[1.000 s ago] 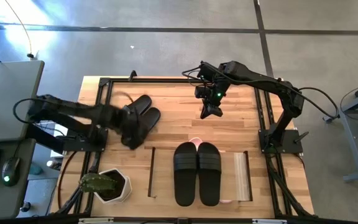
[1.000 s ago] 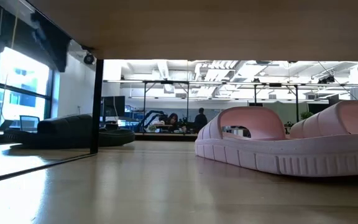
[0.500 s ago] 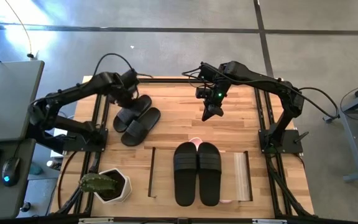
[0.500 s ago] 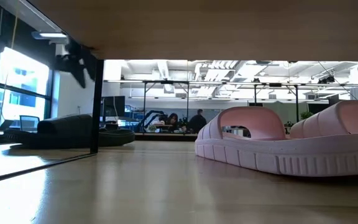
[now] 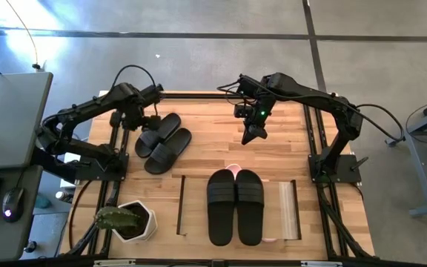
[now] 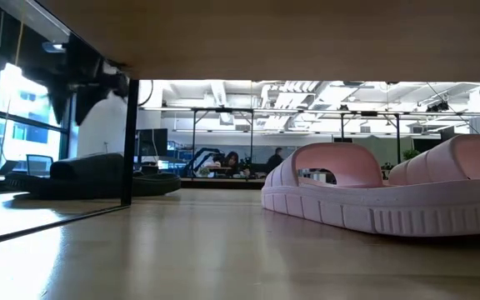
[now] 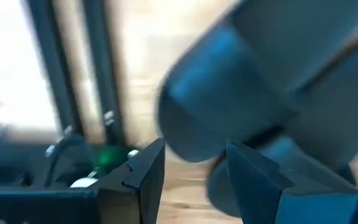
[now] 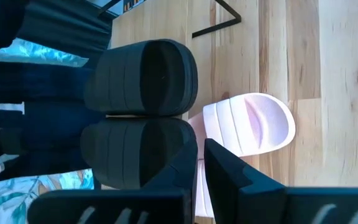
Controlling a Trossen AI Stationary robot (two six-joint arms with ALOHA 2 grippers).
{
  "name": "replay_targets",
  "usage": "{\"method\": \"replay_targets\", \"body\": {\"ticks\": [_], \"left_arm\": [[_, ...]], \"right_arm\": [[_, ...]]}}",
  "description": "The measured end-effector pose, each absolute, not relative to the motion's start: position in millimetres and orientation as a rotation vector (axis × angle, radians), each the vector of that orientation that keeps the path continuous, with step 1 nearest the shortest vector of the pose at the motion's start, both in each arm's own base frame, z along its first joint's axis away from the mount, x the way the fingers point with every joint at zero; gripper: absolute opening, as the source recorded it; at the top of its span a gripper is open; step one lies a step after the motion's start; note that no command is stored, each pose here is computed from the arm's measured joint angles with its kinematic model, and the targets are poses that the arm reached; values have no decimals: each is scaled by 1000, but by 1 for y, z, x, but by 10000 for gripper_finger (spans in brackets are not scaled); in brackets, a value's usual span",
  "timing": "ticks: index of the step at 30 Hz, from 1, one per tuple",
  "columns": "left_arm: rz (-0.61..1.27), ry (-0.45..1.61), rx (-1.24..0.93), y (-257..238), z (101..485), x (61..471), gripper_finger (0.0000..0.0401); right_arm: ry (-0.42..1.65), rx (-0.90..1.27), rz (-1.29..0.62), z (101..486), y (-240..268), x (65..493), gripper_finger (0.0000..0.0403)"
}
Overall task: Pick and place slides into the shelf
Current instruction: Move the black slippers to the center of the table
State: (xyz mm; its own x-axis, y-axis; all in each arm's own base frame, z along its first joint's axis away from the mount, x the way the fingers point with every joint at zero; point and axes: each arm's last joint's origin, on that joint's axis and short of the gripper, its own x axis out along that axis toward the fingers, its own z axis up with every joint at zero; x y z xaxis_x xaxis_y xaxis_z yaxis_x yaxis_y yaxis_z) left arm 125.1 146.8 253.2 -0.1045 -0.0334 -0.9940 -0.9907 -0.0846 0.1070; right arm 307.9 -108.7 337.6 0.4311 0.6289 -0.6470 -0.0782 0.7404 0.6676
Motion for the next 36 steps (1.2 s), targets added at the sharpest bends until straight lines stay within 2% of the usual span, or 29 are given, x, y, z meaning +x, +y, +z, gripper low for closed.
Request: {"method": "replay_targets", "body": {"ticks": [14, 24, 30, 36], "left_arm": [[1483, 1426, -1339, 126, 201, 106, 149], [1422, 1234, -1347, 136, 183, 116, 60], [1400, 1338, -1342, 141, 169, 121, 9], [1345, 1404, -1395, 149, 147, 131, 10]], "right_arm": [[1036, 544, 520, 337, -108, 306, 21], [1029, 523, 532, 337, -108, 306, 21], [1037, 535, 529, 337, -107, 305, 21], [1037, 534, 530, 337, -107, 305, 21]]}}
